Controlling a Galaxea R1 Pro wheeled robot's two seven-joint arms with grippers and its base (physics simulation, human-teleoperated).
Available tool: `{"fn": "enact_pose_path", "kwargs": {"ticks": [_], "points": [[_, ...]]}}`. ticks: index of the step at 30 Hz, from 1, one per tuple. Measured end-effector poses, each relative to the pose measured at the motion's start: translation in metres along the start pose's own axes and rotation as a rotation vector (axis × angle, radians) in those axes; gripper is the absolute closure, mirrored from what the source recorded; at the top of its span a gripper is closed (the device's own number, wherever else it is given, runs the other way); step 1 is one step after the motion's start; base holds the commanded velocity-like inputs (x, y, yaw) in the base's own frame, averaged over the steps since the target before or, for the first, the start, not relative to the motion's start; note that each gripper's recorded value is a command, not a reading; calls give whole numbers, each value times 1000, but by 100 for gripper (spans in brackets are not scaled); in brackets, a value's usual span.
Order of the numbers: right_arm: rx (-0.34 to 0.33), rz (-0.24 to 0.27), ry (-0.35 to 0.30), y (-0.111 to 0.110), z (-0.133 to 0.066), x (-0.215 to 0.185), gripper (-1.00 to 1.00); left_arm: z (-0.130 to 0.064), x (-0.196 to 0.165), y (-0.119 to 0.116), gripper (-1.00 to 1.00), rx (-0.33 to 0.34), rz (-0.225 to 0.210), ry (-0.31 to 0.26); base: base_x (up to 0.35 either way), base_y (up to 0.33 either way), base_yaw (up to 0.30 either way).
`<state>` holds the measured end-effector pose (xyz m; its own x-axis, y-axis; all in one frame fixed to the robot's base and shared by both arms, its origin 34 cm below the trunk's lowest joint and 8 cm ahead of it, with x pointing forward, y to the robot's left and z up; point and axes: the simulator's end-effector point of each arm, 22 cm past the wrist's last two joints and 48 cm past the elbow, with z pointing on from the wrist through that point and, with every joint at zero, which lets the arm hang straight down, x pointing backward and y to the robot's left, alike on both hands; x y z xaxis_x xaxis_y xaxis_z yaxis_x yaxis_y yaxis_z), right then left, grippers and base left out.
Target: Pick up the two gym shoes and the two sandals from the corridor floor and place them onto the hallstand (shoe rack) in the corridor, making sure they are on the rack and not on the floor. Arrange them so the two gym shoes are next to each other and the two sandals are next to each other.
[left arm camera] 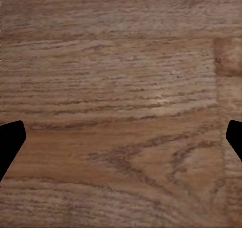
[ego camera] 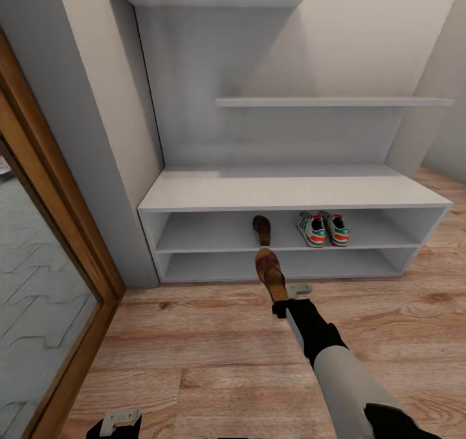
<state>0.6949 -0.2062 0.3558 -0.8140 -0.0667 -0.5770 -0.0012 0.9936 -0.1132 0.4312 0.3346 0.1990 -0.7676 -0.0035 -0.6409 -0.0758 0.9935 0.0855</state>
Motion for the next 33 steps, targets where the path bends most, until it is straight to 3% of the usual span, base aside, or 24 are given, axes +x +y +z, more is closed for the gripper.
{"fn": "enact_pose_path", "kwargs": {"ticks": [17,33], "points": [[2,1,-5,0,0,-9,100,0,-6,-13,-100,24,8,-28,0,0,0],[-2,-6,60,4,28,24,100,5,27,-15,-100,26,15,43,0,0,39]]}}
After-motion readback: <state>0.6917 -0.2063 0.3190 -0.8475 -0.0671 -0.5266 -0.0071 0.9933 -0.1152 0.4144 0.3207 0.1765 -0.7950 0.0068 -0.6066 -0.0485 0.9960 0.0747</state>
